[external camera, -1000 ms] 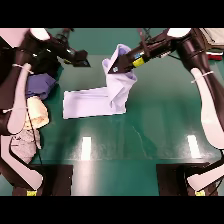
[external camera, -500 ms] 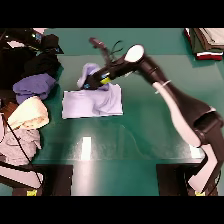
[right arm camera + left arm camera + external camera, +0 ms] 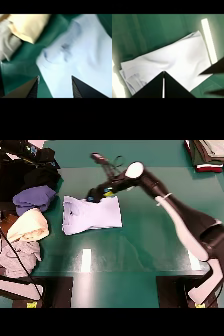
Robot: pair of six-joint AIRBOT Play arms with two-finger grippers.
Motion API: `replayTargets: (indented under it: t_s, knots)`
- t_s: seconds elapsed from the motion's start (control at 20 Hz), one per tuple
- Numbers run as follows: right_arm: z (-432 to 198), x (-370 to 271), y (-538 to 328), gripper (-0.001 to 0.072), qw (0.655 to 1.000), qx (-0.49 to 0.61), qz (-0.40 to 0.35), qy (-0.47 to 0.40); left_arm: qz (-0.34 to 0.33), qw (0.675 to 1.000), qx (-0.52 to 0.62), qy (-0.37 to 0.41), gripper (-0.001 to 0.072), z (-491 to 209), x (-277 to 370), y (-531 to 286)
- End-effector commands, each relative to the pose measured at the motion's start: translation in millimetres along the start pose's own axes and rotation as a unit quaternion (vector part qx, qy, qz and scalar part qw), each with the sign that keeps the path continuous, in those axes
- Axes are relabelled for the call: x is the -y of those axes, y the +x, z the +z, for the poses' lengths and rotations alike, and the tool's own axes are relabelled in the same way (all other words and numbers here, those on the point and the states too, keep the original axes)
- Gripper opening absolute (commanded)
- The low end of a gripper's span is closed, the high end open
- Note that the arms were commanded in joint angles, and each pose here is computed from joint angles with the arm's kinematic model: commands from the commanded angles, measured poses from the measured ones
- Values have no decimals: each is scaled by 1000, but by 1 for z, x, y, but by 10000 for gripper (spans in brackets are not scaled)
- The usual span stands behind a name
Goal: Fold the shirts.
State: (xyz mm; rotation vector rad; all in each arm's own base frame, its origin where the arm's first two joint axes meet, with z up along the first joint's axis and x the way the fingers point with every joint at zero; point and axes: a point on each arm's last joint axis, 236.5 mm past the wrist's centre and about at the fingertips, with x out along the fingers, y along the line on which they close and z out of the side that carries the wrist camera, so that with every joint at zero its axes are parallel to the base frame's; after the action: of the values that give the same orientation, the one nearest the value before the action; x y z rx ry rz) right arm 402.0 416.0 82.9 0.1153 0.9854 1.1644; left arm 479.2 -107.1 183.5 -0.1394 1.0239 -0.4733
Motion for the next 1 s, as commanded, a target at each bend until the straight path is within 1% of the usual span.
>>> replayTargets:
  t_s: [0.0,0.05,0.1,0.2,0.3,0.4,0.55,0.65,0.7,0.85,0.9,0.95]
  knots:
    - [-52,81,-57,484,991,-37,-71,107,-4,1000,-21,-5,27,-11,-2,8]
    - [-68,102,-68,558,985,-37,-75,147,-6,1000,-29,-10,27,-15,-3,12]
    - [-85,117,-74,665,979,-43,-73,183,-9,999,-33,-12,27,-18,-3,15]
    - [-116,137,-74,672,964,-47,-53,257,-18,999,-26,-13,27,-14,1,15]
    - [-136,144,-58,671,946,-43,-20,320,-32,999,-13,-14,27,-8,8,15]
    - [-146,140,-34,669,932,-50,16,357,-37,999,-6,-15,27,-5,10,15]
    - [-138,126,5,668,932,-57,50,354,-39,999,-8,-11,27,-6,11,15]
    - [-127,117,27,660,939,-58,54,334,-40,999,-13,-7,27,-9,11,15]
    - [-123,110,37,636,943,-62,58,322,-40,999,-16,-5,27,-10,12,15]
    - [-110,92,62,503,953,-68,66,286,-41,999,-21,-4,27,-12,12,15]
    - [-103,89,67,311,958,-61,63,273,-42,999,-23,-1,27,-13,12,15]
    - [-95,87,68,173,964,-51,61,254,-42,999,-26,-1,27,-15,13,15]
